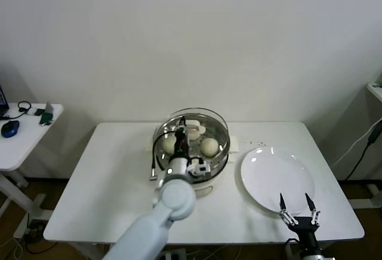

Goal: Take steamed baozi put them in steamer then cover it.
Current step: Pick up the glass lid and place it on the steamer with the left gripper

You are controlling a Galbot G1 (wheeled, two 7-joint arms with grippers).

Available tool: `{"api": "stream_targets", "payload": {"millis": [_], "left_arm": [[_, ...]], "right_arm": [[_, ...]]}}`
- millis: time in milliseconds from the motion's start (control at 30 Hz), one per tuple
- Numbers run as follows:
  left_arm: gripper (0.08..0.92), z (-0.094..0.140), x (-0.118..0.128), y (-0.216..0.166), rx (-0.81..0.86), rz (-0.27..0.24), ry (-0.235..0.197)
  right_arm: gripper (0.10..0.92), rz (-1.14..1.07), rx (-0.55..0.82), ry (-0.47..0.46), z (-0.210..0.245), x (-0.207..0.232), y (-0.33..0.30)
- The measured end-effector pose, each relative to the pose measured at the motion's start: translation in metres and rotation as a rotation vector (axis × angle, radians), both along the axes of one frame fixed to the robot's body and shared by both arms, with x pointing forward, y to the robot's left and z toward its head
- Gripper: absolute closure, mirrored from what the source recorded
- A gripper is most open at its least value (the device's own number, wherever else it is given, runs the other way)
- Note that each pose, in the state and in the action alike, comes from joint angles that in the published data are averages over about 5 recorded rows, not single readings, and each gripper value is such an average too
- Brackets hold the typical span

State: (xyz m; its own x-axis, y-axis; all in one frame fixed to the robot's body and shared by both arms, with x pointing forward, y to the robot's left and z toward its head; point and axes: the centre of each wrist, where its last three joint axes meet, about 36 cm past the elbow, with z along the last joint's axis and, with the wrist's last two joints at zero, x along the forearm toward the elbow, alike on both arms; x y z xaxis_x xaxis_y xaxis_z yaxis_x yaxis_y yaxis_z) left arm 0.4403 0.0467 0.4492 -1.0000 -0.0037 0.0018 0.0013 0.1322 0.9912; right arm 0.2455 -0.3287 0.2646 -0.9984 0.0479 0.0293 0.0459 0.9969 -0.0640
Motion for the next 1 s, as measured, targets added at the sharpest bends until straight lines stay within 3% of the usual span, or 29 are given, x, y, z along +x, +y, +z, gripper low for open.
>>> {"api": "stream_targets", "payload": {"millis": [533, 1000], "left_arm": [[0.851, -0.028, 0.005, -0.006, 0.068, 0.019, 0.024], [0.851, -0.037, 0.005, -0.006, 0.102, 0.023, 0.023]], "right_arm": [[0.2, -0.02, 0.017, -0.014, -0.001, 0.001, -0.005], [0.2, -0.02, 0.01, -0.02, -0.003, -0.001, -0.007]]}}
